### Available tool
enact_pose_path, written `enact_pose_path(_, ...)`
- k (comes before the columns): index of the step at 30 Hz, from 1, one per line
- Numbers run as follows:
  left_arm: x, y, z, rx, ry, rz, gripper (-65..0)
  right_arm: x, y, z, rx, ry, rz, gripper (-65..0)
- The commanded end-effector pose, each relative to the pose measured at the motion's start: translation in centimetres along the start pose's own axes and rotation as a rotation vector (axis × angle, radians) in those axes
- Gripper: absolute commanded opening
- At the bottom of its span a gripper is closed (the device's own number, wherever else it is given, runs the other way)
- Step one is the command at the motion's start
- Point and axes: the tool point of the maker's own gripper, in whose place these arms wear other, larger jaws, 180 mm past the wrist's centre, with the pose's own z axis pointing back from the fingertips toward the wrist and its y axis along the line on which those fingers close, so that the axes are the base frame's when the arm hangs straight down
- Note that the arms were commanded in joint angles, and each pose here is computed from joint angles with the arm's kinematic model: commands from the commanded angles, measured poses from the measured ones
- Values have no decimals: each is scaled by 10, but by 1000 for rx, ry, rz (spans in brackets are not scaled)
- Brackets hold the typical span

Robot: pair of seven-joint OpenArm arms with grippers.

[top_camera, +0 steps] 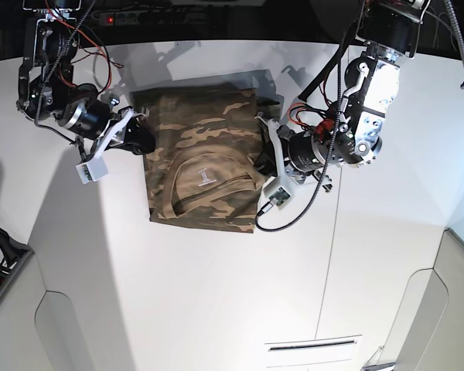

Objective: Fold the T-shirt properly

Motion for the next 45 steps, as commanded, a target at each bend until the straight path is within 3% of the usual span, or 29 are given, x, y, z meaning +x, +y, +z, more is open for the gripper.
enact_pose_path(1,8,2,3,3,-21,-4,-528,11,3,2,13,-38,10,-650)
enact_pose_path(11,25,-11,13,-34,-58,-2,-528,16,-19,13,-54,-19,66,-650)
enact_pose_path(16,34,-10,27,-7,-92,-7,-528,38,-37,25,-109,-71,99,-650)
enact_pose_path(23,13,14,52,48,-110,102,-528,58,-48,25,-157,-91,138,-650)
enact_pose_path(31,-18,33,77,76,-110,212,-528,43,-58,-6,-100,-38,37,-650)
enact_pose_path(39,-41,41,96,90,-110,291,-528,19,-10,-42,30,47,72,-650)
enact_pose_path(45,-47,39,97,71,-84,310,-528,18,4,-53,43,47,72,-650)
